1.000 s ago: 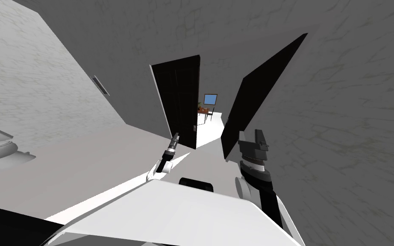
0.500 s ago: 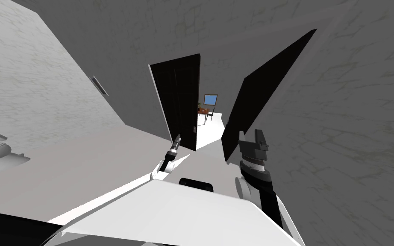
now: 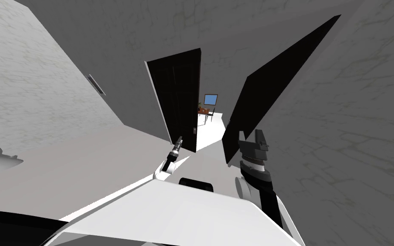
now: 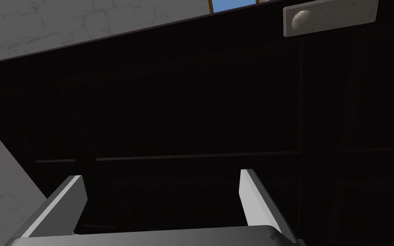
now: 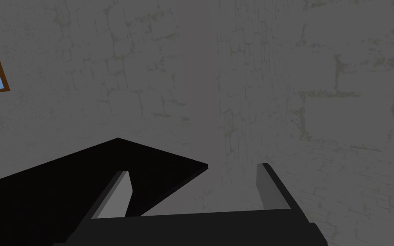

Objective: Push the door open

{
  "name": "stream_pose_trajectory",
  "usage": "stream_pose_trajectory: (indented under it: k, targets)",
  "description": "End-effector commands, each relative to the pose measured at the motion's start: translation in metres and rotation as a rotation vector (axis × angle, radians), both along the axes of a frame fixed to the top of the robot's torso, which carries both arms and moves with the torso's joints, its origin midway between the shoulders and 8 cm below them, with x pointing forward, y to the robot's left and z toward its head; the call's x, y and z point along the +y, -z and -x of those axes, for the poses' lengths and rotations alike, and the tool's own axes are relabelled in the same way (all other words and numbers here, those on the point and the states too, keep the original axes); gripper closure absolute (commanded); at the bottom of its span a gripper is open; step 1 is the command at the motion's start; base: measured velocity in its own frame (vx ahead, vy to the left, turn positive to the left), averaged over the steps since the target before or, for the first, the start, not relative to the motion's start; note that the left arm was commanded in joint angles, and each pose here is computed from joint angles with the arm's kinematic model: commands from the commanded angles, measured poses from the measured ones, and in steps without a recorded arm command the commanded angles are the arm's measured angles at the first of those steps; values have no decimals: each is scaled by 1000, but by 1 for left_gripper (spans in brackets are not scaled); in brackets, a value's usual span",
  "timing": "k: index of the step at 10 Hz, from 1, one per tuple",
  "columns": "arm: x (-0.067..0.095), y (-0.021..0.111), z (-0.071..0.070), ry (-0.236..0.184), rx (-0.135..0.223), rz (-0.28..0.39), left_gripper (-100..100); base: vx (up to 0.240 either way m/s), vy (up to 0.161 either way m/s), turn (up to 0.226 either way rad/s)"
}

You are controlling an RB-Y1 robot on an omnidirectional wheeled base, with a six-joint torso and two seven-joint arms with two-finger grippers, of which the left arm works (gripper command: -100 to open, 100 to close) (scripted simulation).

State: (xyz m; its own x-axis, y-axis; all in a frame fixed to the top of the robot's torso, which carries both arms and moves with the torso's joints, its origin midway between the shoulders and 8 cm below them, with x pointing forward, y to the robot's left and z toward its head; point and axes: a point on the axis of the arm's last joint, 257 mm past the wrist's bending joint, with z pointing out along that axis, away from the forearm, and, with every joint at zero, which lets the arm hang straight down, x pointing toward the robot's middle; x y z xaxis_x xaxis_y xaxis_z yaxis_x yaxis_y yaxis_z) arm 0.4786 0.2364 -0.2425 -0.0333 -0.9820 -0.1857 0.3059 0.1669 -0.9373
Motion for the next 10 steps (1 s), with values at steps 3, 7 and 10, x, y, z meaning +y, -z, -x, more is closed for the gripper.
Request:
stream_pose_trajectory:
  k: [3, 7, 10]
  targets:
    - [-10, 28, -5, 20, 53, 20, -100, 83, 17, 1]
    - [-22, 57, -8, 42, 111, 43, -100, 101, 17, 1]
    - [-31, 76, -9, 57, 151, 60, -100, 100, 7, 1]
